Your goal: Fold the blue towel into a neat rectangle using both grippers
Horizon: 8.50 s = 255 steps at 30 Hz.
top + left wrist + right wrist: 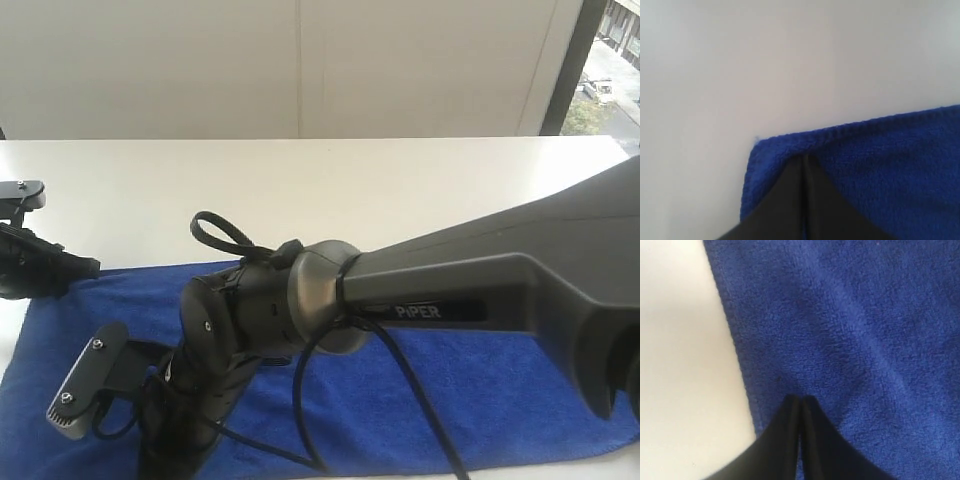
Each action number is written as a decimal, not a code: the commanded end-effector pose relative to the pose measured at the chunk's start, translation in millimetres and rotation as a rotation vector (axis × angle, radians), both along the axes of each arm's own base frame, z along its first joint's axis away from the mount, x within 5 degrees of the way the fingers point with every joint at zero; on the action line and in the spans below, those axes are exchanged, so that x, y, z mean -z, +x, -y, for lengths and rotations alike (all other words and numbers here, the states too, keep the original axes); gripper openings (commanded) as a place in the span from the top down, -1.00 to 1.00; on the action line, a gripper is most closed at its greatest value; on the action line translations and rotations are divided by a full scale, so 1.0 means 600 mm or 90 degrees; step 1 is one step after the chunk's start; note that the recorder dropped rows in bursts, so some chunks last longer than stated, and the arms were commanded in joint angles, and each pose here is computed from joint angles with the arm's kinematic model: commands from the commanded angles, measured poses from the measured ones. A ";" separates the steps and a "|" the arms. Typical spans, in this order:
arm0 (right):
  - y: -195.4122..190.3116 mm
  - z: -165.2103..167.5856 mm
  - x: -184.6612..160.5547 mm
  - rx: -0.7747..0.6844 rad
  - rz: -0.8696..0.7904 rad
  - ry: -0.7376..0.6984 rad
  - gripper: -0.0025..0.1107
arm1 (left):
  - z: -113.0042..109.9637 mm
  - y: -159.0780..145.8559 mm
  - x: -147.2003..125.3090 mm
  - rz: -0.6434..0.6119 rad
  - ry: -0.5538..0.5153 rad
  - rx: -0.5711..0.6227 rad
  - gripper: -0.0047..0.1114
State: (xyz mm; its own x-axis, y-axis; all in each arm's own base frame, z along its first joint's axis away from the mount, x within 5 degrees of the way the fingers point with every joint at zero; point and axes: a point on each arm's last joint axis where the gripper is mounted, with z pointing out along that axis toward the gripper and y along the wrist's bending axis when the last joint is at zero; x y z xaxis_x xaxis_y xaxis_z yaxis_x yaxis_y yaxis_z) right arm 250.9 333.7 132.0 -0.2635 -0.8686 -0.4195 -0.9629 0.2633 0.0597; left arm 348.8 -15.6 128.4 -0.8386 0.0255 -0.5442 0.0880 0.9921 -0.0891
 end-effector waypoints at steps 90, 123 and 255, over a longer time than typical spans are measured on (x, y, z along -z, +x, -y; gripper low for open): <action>0.317 0.658 0.029 0.658 0.060 -0.156 0.96 | -0.002 -0.003 0.012 -0.049 0.049 0.075 0.92; 0.307 0.708 0.030 0.700 0.051 -0.167 0.96 | 0.001 0.020 -0.052 0.017 0.043 0.076 0.92; -0.024 0.600 -0.013 0.771 0.005 -0.205 0.96 | 0.002 -0.314 -0.015 -0.145 0.022 0.041 0.92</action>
